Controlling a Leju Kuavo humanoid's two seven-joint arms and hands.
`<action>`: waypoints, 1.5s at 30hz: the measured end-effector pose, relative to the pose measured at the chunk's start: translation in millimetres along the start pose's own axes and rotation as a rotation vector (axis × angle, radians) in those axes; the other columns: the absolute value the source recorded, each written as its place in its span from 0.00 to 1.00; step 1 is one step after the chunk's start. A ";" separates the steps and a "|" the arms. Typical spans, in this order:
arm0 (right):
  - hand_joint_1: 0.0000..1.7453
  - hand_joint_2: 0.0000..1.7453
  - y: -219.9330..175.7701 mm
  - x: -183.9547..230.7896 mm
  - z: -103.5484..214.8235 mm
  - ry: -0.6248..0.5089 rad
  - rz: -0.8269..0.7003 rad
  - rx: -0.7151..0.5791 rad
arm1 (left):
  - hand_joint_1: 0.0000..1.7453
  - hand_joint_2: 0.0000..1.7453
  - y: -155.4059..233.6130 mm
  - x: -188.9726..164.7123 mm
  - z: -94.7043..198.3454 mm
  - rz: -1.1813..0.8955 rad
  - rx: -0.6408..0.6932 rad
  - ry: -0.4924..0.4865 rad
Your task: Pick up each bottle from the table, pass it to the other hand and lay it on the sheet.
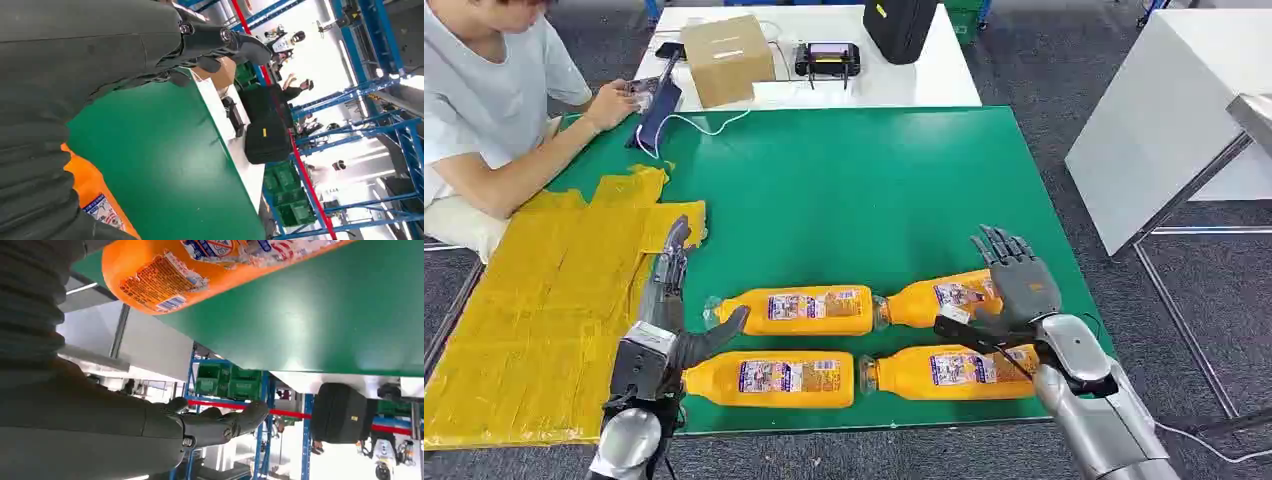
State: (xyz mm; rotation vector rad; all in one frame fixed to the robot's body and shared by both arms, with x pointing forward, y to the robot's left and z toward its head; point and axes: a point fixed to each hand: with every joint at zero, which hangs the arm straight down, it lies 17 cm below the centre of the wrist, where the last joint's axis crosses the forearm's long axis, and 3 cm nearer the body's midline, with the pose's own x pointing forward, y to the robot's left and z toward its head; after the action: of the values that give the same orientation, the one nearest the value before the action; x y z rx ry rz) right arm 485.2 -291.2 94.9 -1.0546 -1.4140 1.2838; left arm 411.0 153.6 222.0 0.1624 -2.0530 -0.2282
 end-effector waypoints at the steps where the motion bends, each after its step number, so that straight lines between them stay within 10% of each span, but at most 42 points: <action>1: 0.00 1.00 1.1 -2.4 -1.5 0.007 0.010 0.004 | 0.00 1.00 -0.6 -0.5 -0.3 0.001 -0.001 0.001; 26: 0.00 1.00 87.9 -39.3 -15.0 -0.121 -0.054 0.485 | 0.00 1.00 -48.1 -4.3 -23.7 0.124 -0.108 -0.023; 45: 0.00 1.00 111.3 -43.0 -15.8 -0.102 0.030 0.582 | 0.00 1.00 -69.8 -12.7 -24.9 0.146 -0.152 0.001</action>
State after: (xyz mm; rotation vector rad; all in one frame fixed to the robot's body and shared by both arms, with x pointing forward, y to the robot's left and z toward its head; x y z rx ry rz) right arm 510.7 -320.2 -19.0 -0.6218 -0.9968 1.6549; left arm 440.3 86.0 206.5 -0.0807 -2.0271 -0.2918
